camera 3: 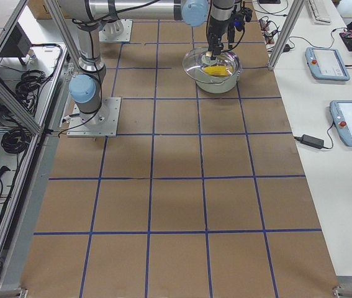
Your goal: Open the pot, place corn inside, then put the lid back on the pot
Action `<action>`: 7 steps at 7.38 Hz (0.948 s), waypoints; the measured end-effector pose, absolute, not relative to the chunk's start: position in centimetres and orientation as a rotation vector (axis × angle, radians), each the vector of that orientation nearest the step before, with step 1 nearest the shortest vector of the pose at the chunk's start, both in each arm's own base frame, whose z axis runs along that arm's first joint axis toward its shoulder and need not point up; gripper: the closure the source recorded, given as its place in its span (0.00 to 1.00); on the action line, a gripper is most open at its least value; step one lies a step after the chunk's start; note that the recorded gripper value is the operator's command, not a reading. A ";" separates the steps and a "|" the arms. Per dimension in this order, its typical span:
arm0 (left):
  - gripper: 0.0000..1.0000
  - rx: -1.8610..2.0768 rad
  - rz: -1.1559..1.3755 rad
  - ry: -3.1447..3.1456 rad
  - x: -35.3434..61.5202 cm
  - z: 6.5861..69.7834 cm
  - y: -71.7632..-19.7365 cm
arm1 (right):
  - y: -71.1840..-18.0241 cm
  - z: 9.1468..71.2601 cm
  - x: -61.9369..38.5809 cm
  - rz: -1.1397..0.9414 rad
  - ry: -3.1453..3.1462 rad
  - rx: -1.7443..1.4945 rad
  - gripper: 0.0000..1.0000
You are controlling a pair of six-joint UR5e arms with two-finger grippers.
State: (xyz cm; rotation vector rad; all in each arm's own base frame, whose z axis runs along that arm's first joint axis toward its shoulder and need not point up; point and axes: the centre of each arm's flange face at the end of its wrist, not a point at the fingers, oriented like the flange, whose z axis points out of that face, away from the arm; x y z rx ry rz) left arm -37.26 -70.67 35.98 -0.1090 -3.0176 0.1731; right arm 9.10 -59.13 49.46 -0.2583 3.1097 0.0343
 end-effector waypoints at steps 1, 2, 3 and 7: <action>0.00 -0.112 0.151 -3.028 -34.5 37.4 -71.1 | -59.2 50.0 9.6 0.017 3.116 -0.229 0.55; 0.00 -0.137 0.107 -3.042 -31.1 39.0 -71.3 | -59.4 50.2 10.5 -0.002 3.120 -0.192 0.55; 0.00 -0.177 0.057 -3.065 -27.7 40.7 -70.9 | -59.9 49.9 11.9 -0.023 3.122 -0.180 0.55; 0.00 -0.262 -0.100 -3.153 -14.4 46.5 -62.3 | -63.8 47.8 22.0 -0.076 3.109 -0.312 0.55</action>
